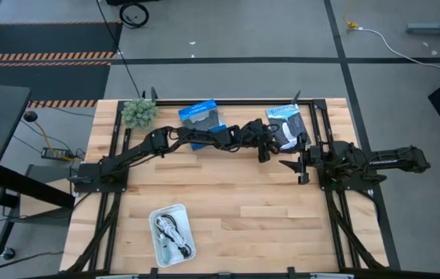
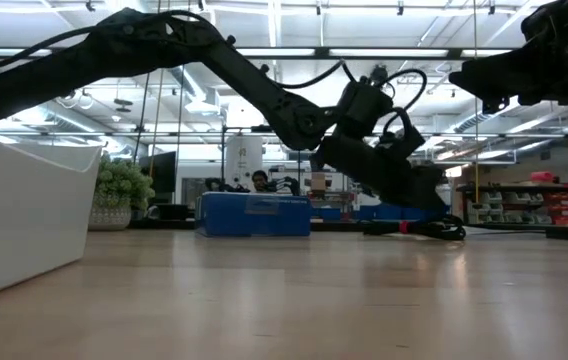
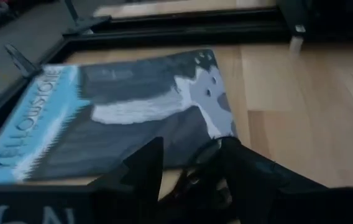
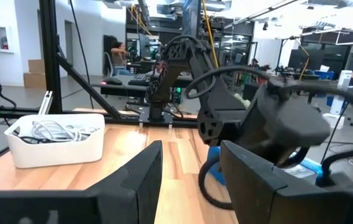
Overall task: Pick and place USB-C Cables
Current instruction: Put the black charger cable into the white bin
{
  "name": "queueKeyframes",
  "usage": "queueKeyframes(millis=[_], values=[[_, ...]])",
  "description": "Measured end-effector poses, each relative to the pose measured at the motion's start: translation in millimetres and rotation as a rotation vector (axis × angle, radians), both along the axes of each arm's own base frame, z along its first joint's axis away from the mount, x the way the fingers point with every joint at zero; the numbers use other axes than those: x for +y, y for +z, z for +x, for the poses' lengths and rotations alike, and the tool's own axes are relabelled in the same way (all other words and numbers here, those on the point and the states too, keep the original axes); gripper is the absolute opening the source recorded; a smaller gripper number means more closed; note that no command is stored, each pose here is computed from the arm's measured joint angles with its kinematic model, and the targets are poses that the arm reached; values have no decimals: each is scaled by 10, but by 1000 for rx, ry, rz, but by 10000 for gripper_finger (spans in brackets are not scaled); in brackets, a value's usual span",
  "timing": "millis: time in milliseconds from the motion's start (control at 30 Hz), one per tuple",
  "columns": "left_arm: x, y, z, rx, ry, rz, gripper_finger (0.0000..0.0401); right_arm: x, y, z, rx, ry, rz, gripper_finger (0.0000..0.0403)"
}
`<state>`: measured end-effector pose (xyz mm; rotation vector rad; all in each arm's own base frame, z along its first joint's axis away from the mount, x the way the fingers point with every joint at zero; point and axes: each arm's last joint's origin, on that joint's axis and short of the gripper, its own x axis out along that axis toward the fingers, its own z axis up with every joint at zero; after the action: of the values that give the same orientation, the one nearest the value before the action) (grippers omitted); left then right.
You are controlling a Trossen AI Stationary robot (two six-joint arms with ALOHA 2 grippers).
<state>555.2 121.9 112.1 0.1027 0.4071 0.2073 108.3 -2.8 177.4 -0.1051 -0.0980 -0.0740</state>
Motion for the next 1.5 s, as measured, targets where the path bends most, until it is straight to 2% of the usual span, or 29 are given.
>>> queueKeyframes(millis=[400, 500, 767, 967, 1100, 1200, 1333, 1500], values=[[-61, -33, 0, 7, -192, -82, 172, 0, 4, 1, -4, 0, 0, 169], [-73, -32, 0, 8, -236, -69, 172, 0, 4, 1, -4, 0, 0, 169], [-50, -56, -11, 59, -217, 85, 172, 0, 4, 1, -4, 0, 0, 169], [-87, -84, -17, 119, -251, 217, 172, 0, 4, 1, -4, 0, 0, 169], [-124, -117, -26, 193, -201, 307, 172, 0, 4, 1, -4, 0, 0, 169], [-139, -156, -21, 213, -167, 333, 170, 0, 4, 1, -4, 0, 0, 169], [-133, -221, -26, 234, -158, 327, 142, 0, 4, 1, -4, 0, 0, 169], [-132, -248, -36, 244, -141, 281, 76, 0, 3, 1, -3, 1, 0, 169]])
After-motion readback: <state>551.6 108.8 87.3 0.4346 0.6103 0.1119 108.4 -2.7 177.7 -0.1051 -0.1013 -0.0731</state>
